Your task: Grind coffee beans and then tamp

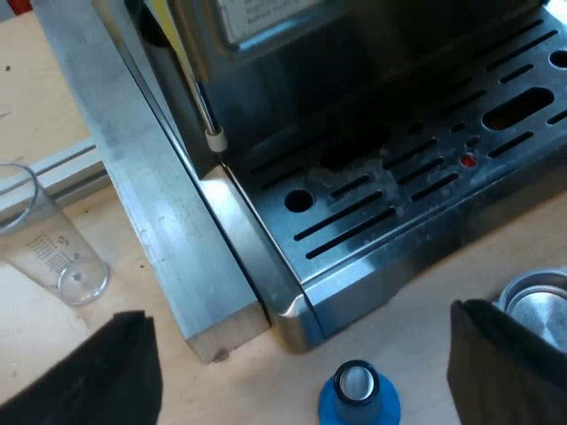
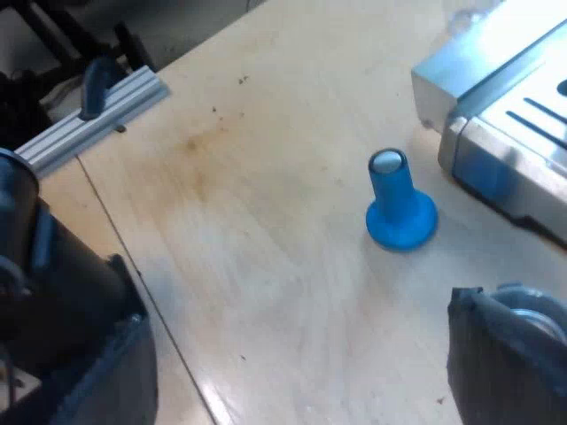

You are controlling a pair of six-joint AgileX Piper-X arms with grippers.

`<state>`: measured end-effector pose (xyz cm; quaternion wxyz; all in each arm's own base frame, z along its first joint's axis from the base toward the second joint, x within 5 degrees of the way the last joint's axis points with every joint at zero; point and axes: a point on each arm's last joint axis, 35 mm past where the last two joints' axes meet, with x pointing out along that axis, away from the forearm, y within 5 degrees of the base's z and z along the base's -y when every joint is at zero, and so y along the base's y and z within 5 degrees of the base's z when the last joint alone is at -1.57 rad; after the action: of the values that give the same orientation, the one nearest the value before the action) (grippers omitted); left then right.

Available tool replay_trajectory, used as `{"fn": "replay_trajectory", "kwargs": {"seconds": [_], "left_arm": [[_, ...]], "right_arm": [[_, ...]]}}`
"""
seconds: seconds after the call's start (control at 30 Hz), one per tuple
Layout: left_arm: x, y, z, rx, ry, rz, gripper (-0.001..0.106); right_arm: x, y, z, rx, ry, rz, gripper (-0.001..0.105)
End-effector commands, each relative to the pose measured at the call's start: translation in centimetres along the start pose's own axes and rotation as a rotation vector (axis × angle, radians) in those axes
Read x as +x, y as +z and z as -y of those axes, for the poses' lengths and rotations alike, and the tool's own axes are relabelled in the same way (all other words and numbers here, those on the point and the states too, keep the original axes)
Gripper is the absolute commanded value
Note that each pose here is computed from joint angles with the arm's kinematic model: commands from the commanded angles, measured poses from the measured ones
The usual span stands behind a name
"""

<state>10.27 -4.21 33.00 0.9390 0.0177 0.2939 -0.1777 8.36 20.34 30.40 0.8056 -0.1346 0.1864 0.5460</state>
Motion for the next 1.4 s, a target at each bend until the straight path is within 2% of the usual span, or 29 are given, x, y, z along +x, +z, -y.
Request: {"fn": "replay_trajectory", "kwargs": {"seconds": [0.03, 0.17, 0.23, 0.33, 0.43, 0.57, 0.67, 0.83, 1.07, 1.2, 1.4], "left_arm": [[-1.4, 1.1, 0.1, -0.009, 0.008, 0.037, 0.069], [-2.9, 2.6, 0.3, -0.029, -0.018, 0.099, 0.069], [-3.5, 3.4, 0.5, -0.058, -0.068, 0.117, 0.069], [-3.6, 4.1, 0.7, -0.074, -0.118, 0.114, 0.069], [-3.0, 4.4, 0.7, -0.077, -0.113, 0.095, 0.069], [-2.0, 4.8, 0.5, -0.122, -0.126, 0.058, 0.069], [-1.2, 4.9, -0.1, -0.172, -0.134, 0.031, 0.069], [-1.0, 5.0, -1.7, -0.242, -0.057, 0.037, 0.069], [-1.2, 5.0, -2.1, -0.26, -0.04, 0.043, 0.069], [-1.2, 4.8, -2.1, -0.263, -0.038, 0.02, 0.069], [-1.2, 4.5, -2.1, -0.265, -0.033, 0.003, 0.069]], "right_arm": [[-1.3, 2.0, 0.1, -0.006, -0.022, -0.005, 0.069], [-2.5, 3.9, 0.6, 0.002, -0.079, -0.019, 0.069], [-3.3, 4.7, 1.5, 0.026, -0.117, -0.029, 0.069], [-4.3, 5.4, 3.2, 0.064, -0.181, -0.056, 0.069], [-5.4, 5.4, 4.9, 0.112, -0.209, -0.094, 0.069], [-6.6, 4.8, 7.0, 0.184, -0.225, -0.122, 0.069], [-8.0, 4.1, 8.5, 0.233, -0.283, -0.137, 0.069], [-10.4, 3.1, 10.4, 0.283, -0.392, -0.148, 0.069], [-13.2, 1.0, 12.6, 0.368, -0.485, -0.207, 0.069], [-15.1, -0.4, 13.6, 0.416, -0.526, -0.238, 0.069], [-17.9, -1.6, 13.4, 0.415, -0.645, -0.266, 0.069]]}}
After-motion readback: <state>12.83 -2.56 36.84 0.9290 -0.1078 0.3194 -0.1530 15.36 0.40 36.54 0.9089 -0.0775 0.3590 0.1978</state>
